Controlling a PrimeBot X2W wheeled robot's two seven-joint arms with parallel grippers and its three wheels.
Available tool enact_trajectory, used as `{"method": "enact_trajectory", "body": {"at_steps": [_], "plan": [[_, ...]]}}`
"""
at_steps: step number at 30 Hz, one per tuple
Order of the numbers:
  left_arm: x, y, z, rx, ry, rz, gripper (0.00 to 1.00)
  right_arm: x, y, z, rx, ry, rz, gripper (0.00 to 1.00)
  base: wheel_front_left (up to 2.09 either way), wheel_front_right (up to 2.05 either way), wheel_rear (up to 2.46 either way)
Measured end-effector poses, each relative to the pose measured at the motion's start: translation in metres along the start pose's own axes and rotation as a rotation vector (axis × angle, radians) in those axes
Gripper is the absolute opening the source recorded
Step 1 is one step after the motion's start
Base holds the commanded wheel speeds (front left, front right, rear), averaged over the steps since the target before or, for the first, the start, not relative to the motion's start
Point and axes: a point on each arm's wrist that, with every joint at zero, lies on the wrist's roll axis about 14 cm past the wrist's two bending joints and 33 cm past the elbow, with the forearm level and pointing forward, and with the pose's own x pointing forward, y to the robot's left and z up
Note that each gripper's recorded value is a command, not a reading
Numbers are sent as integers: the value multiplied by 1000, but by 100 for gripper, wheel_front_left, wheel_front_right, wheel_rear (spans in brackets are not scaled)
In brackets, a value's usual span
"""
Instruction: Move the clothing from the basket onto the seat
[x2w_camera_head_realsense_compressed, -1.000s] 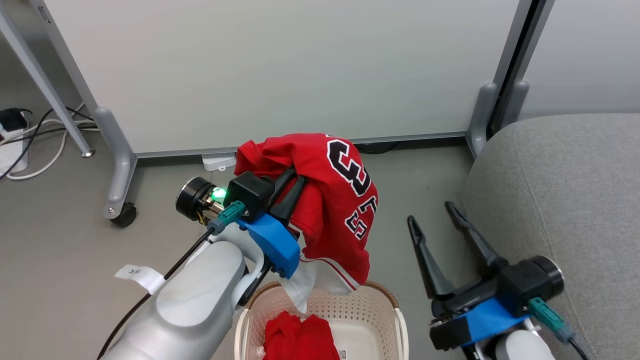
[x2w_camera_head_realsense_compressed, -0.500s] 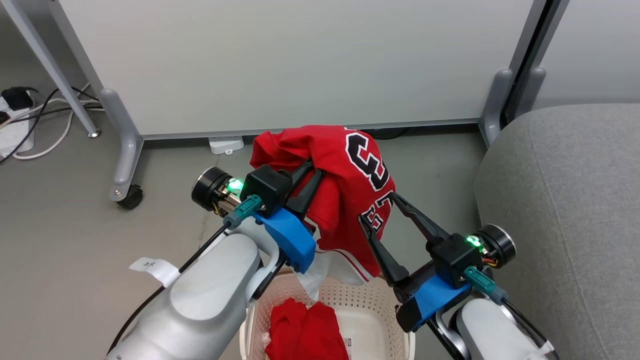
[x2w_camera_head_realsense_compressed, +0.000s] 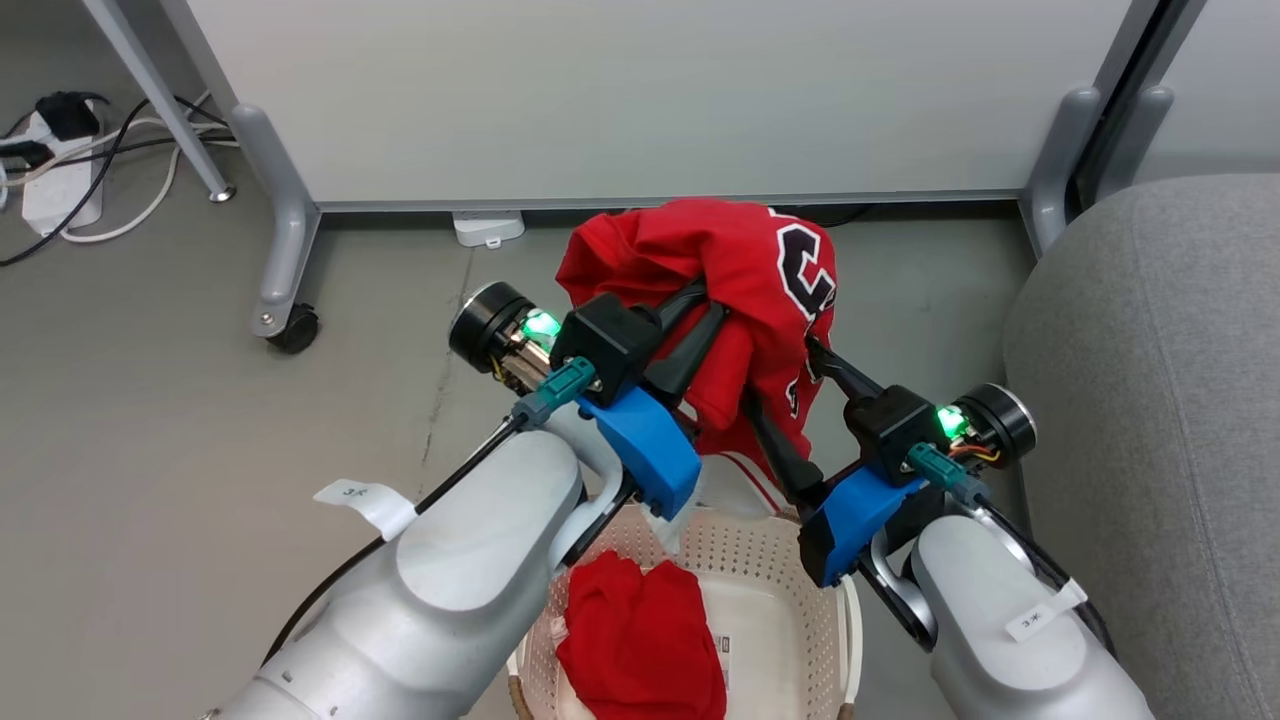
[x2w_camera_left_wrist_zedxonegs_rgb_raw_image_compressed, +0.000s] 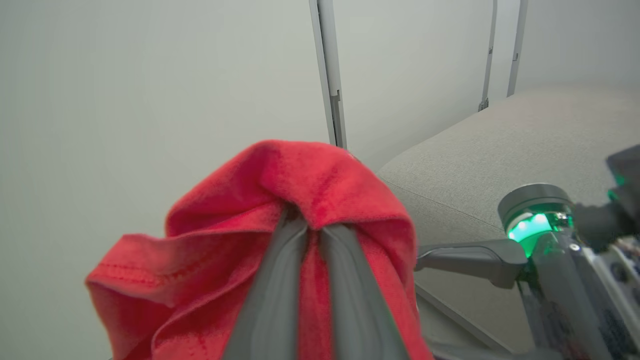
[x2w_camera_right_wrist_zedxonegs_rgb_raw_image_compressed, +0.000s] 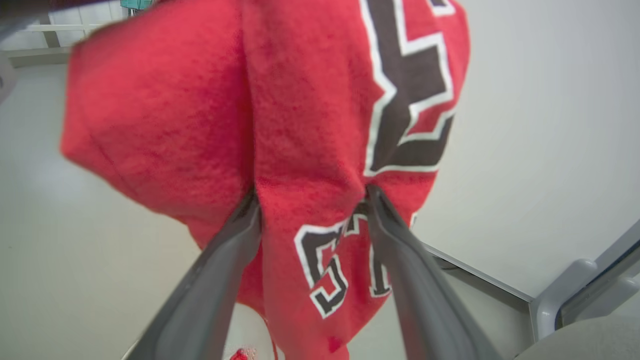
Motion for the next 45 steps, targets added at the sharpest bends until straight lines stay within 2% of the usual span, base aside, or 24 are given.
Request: {"method": "enact_trajectory", "body": {"at_steps": [5,6,7,34,35,36,45], "plan": [[5,-1,3,-1,-10,-10,0,13,-1,-2,43,0,5,100,0,0,0],[5,-1,3,-3,-10,-11,0,15,-1,-1,52,-1,4,44,0,0,0],[5,-1,3,-4,-11,-12,0,16,-2,-1,59,-2,3,0,0,0,0],[5,2,1,0,0,-2,0,18,-7,12,89,-40,-16,0,0,0,0],[5,3,0,-1,3,0,42,18,-7,12,91,-41,-16,0,0,0,0],[4,3,-1,-2,6,3,100,18,-7,12,95,-42,-17,0,0,0,0],[5,6,-5,-14,12,12,100,20,-9,13,109,-52,-21,0,0,0,0]]}}
